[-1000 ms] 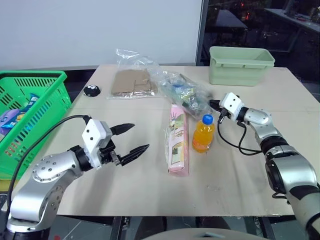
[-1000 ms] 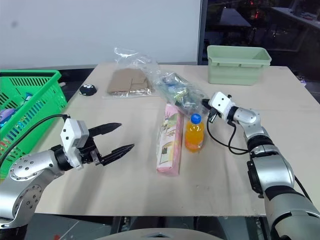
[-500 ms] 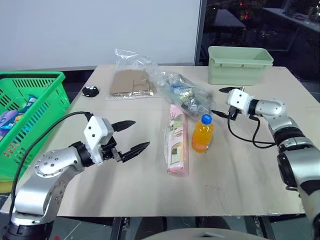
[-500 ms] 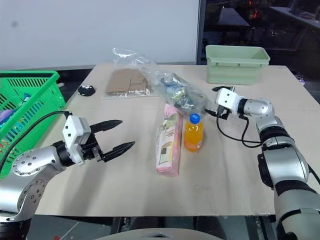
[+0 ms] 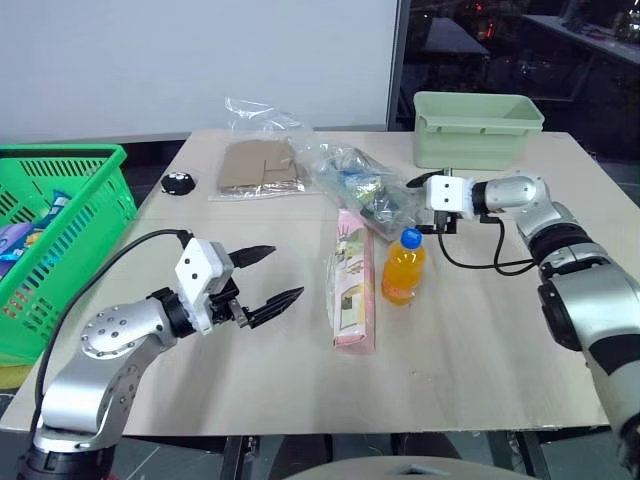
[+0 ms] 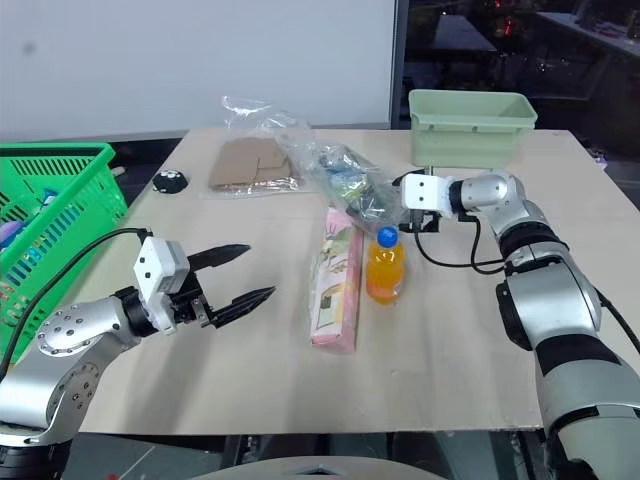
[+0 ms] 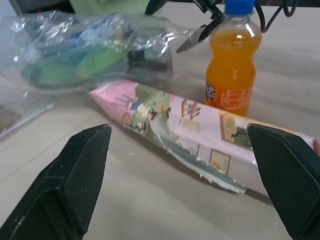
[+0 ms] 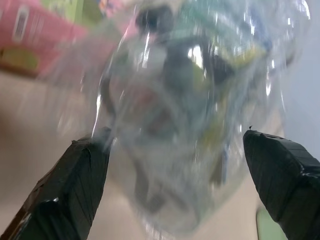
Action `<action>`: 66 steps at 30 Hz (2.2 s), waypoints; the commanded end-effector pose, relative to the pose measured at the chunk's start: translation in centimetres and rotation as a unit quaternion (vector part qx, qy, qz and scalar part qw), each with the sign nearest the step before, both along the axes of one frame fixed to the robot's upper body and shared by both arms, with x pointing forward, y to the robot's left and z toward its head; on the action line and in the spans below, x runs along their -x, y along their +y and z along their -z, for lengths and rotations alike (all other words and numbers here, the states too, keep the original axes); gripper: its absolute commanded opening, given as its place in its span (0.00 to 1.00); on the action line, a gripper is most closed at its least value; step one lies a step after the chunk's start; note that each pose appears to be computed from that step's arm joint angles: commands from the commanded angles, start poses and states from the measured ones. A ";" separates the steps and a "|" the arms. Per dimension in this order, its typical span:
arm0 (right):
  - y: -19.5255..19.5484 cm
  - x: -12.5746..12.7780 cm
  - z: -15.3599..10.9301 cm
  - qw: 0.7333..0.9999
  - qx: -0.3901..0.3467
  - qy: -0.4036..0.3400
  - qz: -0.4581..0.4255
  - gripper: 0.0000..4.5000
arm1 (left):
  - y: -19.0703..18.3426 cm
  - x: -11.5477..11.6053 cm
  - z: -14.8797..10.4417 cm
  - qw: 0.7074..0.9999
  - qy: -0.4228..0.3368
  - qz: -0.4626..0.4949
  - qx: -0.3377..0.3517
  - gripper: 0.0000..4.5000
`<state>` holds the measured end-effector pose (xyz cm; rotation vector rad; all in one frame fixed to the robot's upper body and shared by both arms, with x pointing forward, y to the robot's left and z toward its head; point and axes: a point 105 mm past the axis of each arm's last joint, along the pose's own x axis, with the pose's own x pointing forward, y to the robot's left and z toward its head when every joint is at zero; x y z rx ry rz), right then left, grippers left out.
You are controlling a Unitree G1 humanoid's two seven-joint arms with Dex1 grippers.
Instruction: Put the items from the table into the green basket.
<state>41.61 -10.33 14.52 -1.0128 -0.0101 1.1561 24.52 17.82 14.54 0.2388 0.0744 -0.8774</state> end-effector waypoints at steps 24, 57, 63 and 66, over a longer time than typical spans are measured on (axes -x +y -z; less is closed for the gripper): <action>1.6 -0.6 1.4 0.998 -0.017 0.046 0.039 0.25 | 0.4 0.2 -1.1 0.999 -0.031 -0.009 -0.009 1.00; -11.5 -0.8 -9.7 0.968 -0.179 -0.072 0.162 0.01 | -2.9 -3.3 -5.6 0.991 -0.089 0.044 0.088 1.00; -17.8 1.2 -10.7 0.954 -0.167 -0.090 0.231 0.01 | -5.6 -4.9 -8.3 0.981 -0.113 0.117 0.105 1.00; -20.5 2.8 -11.0 0.950 -0.157 -0.097 0.253 0.01 | -6.7 -5.0 -8.9 0.977 -0.113 0.158 0.094 1.00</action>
